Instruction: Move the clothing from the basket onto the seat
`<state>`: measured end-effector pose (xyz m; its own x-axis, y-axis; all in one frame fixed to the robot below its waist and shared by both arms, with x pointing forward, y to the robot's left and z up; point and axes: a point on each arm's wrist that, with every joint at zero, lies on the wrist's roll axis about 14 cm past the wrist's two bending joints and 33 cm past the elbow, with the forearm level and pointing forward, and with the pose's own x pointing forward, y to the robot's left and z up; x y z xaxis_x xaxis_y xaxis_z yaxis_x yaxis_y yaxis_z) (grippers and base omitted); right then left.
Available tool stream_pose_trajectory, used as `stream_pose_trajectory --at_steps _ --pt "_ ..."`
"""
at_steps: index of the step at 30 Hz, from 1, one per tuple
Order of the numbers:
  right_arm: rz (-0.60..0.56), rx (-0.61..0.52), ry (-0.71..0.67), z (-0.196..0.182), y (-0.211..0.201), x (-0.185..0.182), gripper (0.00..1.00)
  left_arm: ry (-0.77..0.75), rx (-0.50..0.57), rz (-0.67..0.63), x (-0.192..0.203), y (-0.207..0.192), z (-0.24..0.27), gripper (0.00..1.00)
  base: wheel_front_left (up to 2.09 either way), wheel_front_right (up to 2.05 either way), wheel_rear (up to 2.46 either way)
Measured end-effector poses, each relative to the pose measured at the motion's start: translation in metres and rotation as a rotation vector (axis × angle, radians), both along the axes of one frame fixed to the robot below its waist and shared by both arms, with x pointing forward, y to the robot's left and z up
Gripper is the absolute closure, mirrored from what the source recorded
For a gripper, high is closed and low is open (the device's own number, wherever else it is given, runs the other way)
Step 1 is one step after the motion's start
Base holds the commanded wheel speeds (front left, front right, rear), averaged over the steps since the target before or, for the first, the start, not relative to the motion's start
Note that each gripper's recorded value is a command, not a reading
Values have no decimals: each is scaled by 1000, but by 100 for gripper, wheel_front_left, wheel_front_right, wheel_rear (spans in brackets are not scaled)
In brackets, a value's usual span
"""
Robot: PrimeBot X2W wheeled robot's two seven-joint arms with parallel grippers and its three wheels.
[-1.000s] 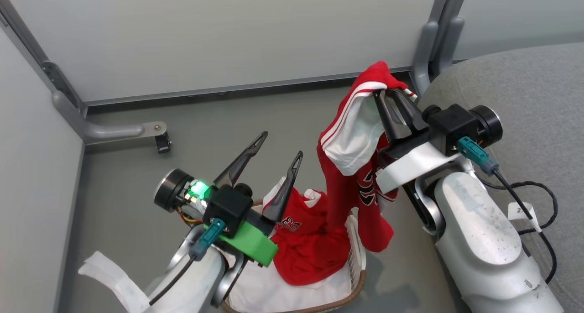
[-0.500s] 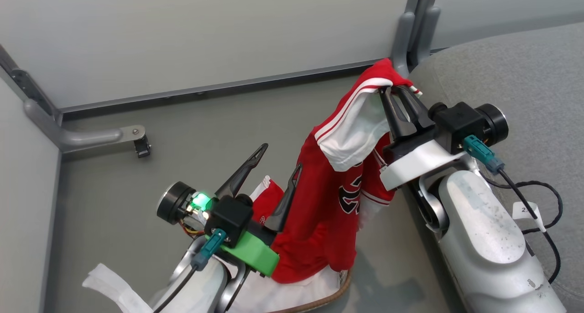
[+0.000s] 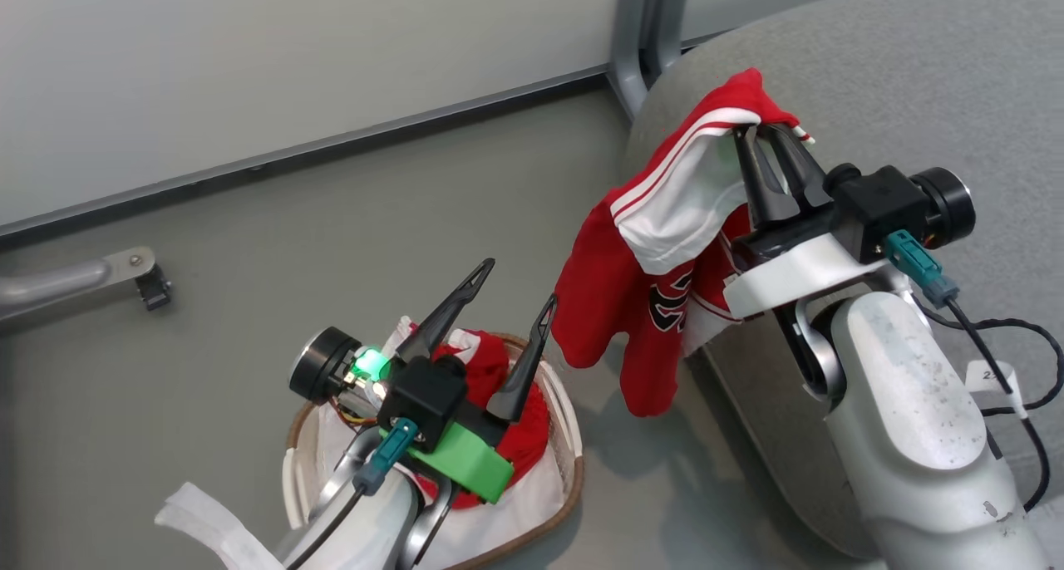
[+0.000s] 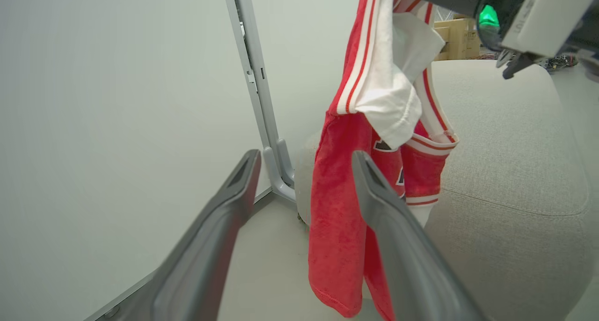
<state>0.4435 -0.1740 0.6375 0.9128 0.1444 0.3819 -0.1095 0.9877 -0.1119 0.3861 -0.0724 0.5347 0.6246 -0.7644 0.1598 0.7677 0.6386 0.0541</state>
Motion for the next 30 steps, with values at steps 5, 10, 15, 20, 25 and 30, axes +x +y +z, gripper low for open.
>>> stream_pose_trajectory --at_steps 5,10,15,20,25,30 --pt "-96 -14 9 -3 -35 -7 100 27 -2 -83 0 -26 -11 0 0 0 0" --pt "-172 -33 38 -12 -61 -14 100 64 2 -162 -5 -50 -26 0 0 0 0" --pt "-225 -56 88 -28 -81 -15 100 105 7 -217 -9 -66 -43 0 0 0 0" --pt "-238 -99 128 -38 -92 -6 100 141 6 -234 -9 -70 -55 0 0 0 0" --pt "-214 -106 91 -17 -99 18 100 159 11 -208 -5 -62 -62 0 0 0 0" --pt "-239 -110 -2 37 -123 46 100 188 11 -179 -5 -54 -70 0 0 0 0"
